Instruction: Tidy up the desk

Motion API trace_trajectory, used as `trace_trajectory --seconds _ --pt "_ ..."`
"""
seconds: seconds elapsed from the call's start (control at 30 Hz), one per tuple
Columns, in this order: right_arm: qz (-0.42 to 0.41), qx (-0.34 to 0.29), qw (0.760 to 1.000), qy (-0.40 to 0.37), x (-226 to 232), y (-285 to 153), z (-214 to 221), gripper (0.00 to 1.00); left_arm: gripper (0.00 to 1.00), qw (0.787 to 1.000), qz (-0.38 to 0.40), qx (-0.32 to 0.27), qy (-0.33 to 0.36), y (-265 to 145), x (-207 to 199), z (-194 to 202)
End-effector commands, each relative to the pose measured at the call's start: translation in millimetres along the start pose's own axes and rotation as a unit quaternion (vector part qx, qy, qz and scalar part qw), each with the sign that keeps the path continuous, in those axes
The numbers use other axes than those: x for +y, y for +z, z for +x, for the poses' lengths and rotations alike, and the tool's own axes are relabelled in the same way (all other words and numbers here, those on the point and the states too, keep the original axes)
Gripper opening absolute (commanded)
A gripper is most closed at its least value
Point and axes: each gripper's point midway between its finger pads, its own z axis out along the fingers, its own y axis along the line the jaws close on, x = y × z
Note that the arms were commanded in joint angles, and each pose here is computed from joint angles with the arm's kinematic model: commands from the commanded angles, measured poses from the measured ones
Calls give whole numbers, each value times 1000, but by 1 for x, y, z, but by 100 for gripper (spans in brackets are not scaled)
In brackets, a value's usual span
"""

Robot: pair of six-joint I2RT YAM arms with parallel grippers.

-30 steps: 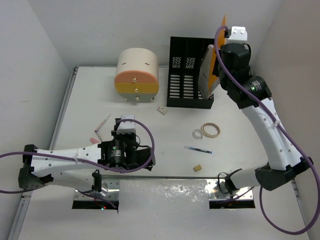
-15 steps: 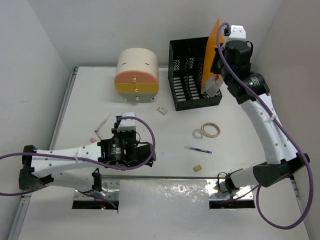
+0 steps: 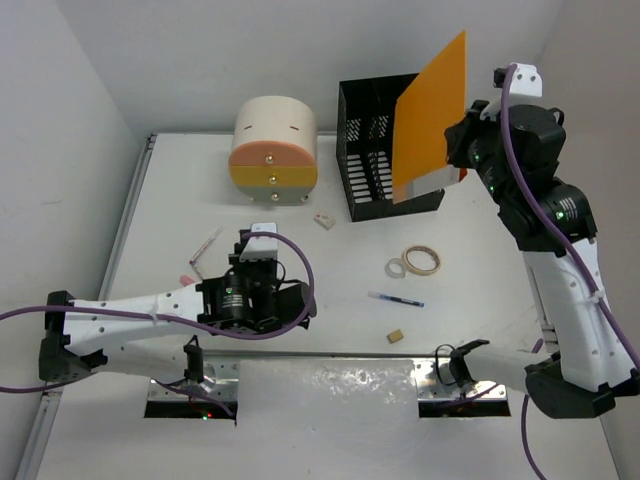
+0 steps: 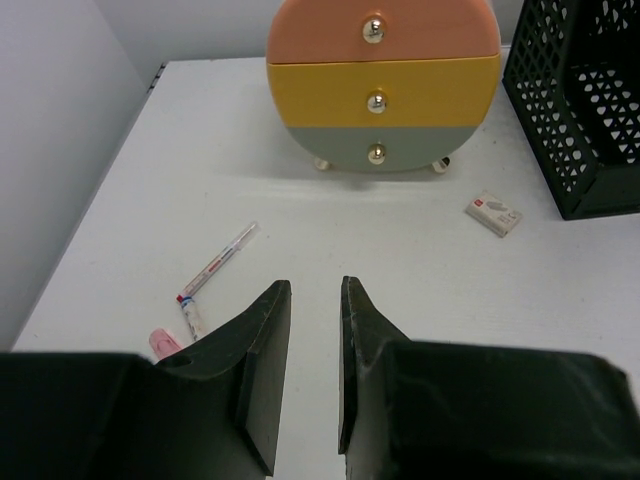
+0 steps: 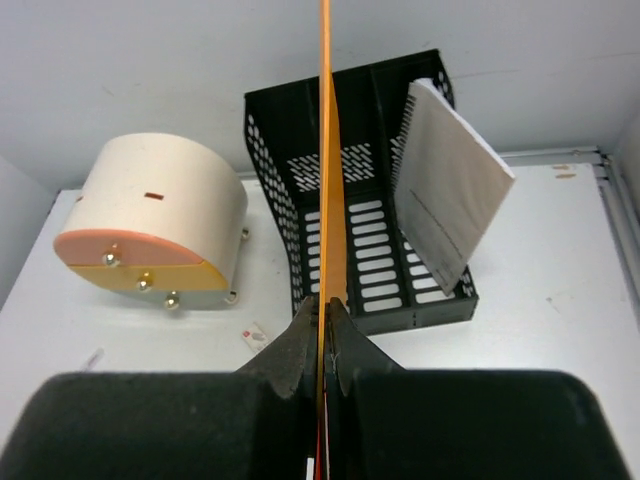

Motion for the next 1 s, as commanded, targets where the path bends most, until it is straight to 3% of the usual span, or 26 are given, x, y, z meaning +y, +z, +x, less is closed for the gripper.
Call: trace_trajectory --seconds 0.0,0.37,0.97 --pt "41 -6 999 -11 -16 4 1 0 19 1000 -7 -8 -10 3 3 -6" --pt "157 12 981 -112 -58 28 9 0 19 1000 -4 1 -8 3 1 -1" --pt "112 0 981 -157 -55 108 -19 0 19 1000 -14 12 -6 8 3 3"
